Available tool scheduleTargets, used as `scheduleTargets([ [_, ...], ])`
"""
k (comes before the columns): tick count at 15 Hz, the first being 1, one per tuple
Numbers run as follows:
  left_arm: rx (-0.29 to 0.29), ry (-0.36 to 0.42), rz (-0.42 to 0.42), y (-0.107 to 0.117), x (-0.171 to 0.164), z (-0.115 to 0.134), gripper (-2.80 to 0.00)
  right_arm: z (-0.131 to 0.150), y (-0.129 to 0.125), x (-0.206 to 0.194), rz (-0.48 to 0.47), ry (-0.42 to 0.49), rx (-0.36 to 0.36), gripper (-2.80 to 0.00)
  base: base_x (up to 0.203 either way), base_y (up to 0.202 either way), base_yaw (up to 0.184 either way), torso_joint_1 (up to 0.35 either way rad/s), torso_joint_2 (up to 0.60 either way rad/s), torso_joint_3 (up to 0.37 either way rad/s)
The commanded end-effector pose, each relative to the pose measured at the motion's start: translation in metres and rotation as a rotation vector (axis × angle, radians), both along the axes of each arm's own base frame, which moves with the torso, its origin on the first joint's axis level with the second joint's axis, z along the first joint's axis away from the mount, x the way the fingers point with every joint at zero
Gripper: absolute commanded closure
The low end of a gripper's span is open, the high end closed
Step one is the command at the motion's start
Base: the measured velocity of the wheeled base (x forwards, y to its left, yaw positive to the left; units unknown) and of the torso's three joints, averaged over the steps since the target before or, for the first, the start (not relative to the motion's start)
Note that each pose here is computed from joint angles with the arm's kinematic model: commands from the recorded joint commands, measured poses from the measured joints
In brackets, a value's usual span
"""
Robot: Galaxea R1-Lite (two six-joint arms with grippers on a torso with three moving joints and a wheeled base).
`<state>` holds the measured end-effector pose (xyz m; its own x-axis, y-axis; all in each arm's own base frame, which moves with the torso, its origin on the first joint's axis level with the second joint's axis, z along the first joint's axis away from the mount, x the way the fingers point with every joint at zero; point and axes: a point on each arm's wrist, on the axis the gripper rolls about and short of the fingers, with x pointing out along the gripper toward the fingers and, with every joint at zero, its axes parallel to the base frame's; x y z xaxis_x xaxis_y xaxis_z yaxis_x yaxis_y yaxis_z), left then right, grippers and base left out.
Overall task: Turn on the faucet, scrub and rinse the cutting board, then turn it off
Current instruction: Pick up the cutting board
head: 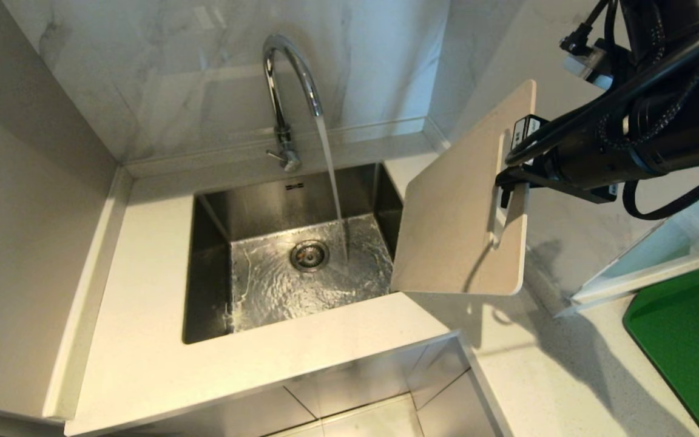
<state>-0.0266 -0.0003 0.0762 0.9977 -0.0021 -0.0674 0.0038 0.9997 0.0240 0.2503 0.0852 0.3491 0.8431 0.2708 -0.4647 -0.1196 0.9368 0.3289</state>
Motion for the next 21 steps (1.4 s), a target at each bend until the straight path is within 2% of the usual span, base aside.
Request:
scheduleTargets([
  [1,0.000,0.002,-0.001,0.000,0.000,0.000,0.00,0.006,0.002,0.006,0.009,-0.020,0.014,0.00,0.000,0.000,0.000,0.000,0.00,0.000],
  [7,0.000,0.002,0.001,0.000,0.000,0.000,0.00,0.022,0.008,0.017,0.056,-0.081,0.063,0.00,0.000,0.000,0.000,0.000,0.00,0.000],
  [13,0.000,0.002,0.000,0.000,0.000,0.000,0.00,0.025,0.006,0.014,0.054,-0.089,0.067,0.00,0.000,0.000,0.000,0.000,0.00,0.000],
  [17,0.000,0.002,0.000,0.000,0.000,0.000,0.00,0.031,0.002,0.004,0.022,-0.083,0.124,0.00,0.000,0.000,0.000,0.000,0.00,0.000],
  [21,0.000,0.002,-0.001,0.000,0.000,0.000,0.00,0.034,-0.001,-0.005,0.019,-0.076,0.122,0.00,0.000,0.000,0.000,0.000,0.00,0.000],
])
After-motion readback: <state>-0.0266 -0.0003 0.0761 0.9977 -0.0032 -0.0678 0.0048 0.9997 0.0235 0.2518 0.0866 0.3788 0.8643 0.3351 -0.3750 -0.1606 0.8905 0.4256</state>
